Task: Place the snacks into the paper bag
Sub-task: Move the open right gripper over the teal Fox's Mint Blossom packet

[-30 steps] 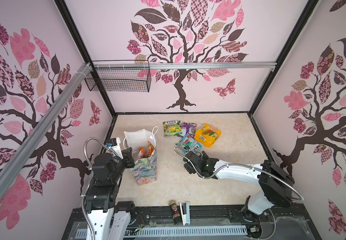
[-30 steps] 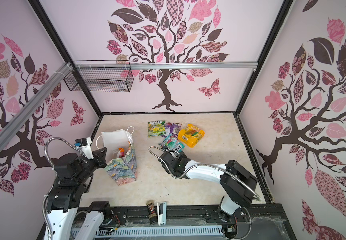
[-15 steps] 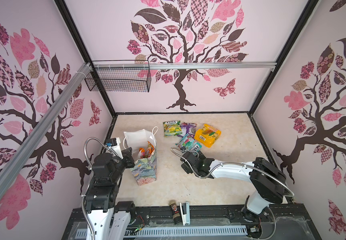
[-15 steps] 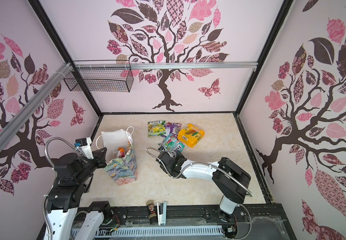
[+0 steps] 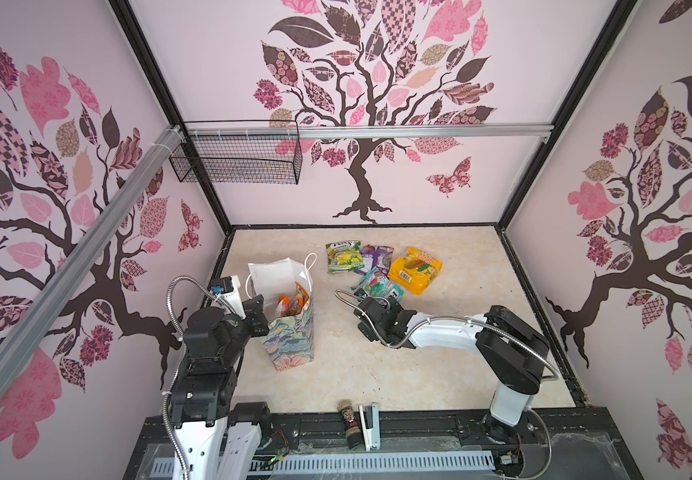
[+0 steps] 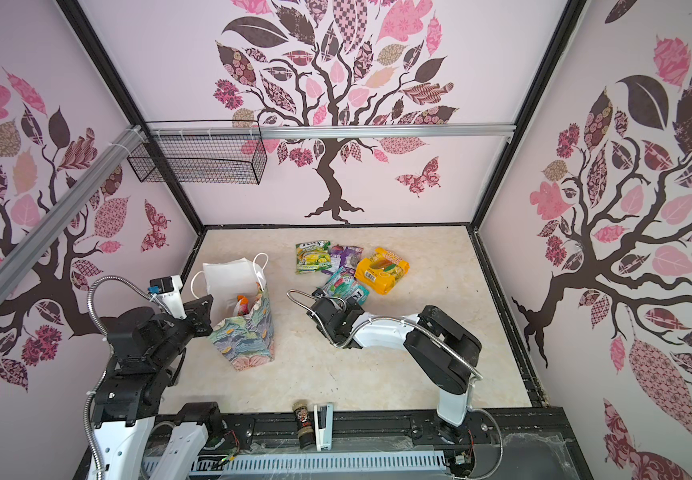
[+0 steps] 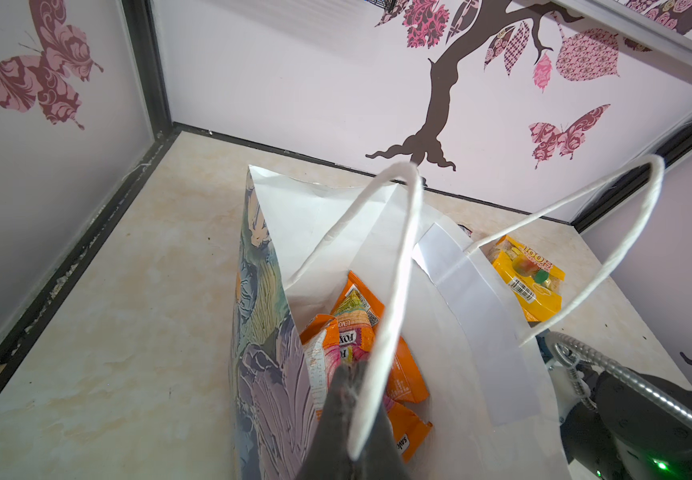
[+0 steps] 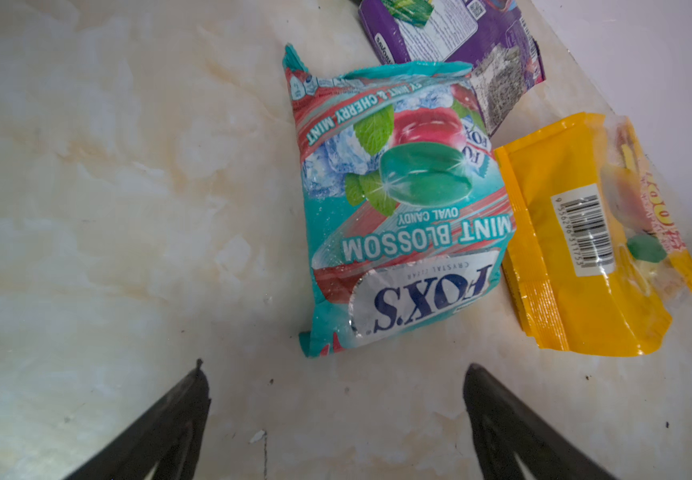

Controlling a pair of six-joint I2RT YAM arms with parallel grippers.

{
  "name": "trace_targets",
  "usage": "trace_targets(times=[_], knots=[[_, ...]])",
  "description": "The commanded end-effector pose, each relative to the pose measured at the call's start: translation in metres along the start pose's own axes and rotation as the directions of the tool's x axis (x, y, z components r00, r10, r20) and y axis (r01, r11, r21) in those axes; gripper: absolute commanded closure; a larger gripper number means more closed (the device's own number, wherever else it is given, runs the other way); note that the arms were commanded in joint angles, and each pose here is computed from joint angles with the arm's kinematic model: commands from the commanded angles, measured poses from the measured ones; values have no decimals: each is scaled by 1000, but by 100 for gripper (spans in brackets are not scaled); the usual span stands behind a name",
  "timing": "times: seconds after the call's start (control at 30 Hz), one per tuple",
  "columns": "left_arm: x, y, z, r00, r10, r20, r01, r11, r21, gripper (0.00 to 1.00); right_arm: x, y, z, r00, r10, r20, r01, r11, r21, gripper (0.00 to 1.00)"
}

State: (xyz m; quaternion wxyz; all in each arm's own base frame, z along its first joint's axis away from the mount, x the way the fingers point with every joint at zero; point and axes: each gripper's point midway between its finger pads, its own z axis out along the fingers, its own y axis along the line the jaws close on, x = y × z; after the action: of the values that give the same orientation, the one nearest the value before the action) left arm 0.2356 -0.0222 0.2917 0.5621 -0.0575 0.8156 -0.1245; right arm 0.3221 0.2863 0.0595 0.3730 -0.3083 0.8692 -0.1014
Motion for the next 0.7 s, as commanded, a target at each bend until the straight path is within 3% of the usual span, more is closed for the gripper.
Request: trace_targets(times=[0.0,0.67], knots=[[-5,1,-3,1000,14,19,-14,1000,-9,100,-7,-5,9,1000,-7,-5,7,999,51,3],[-5,1,-1,1000,18,14,-18,1000,-11,100,0,-9,29,996,-57,-62,65,987,146,4]])
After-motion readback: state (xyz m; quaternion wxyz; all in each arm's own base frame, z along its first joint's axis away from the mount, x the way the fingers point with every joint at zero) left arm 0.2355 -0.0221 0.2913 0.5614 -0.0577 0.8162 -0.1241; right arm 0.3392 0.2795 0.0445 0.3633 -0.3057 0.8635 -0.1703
